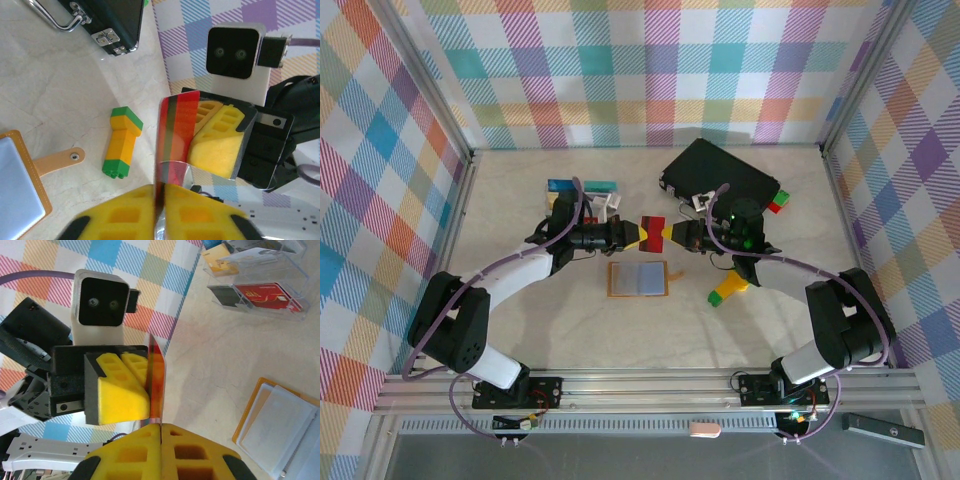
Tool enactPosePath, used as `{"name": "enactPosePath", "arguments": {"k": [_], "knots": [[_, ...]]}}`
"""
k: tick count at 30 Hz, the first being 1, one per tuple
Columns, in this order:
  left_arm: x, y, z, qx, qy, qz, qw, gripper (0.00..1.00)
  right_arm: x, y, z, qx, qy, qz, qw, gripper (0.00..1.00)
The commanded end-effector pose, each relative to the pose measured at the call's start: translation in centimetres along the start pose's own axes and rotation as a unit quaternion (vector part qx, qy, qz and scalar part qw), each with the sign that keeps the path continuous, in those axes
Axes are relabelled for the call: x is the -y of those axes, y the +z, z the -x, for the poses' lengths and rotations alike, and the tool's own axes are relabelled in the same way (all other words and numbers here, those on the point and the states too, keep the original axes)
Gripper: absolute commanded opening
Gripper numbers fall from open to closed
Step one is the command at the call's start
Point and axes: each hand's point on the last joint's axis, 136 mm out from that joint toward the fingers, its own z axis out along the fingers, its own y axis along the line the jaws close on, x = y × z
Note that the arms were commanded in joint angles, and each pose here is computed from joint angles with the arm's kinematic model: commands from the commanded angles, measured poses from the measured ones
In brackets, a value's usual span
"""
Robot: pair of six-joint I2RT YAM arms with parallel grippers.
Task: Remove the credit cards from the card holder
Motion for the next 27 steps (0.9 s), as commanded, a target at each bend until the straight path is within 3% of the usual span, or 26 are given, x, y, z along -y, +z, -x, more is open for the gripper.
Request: {"name": "enactPosePath", "arguments": {"k": [1,4,9,11,14,21,24,27], "knots": [[1.6,-0.5,0.7,0.011,0.033,0.001,0.999,0.0,0.2,-0.3,-0.1,-0.008,-0.007,-0.007,1.0,0.02],[0.8,-1.0,0.8,0.021,0.033,0.031,0.999,0.0,0.8,-1.0,0.2,-0.008,-0.011,-0.055,0.998,0.15],[-2.1,-3.4,1.7,0.059,0.025,0.128,0.99,0.0,2.0,-3.2,1.0,0.006,-0.034,-0.173,0.984,0.51],[-3.9,-5.0,2.1,0.081,0.014,0.189,0.979,0.0,2.6,-4.2,1.7,0.018,-0.044,-0.222,0.974,0.66],[-6.8,-7.7,2.5,0.106,-0.018,0.28,0.954,0.0,3.4,-5.1,2.8,0.028,-0.062,-0.273,0.96,0.79],[-11.2,-11.5,2.4,0.151,-0.082,0.42,0.891,0.0,5.2,-5.6,4.8,0.04,-0.094,-0.325,0.94,0.94],[-12.2,-11.3,2.6,0.161,-0.123,0.442,0.874,0.0,6.4,-5.3,4.7,0.024,-0.084,-0.339,0.937,0.94],[-13.0,-11.2,3.1,0.181,-0.168,0.481,0.841,0.0,7.3,-4.8,4.3,0.005,-0.068,-0.34,0.938,0.94]]}}
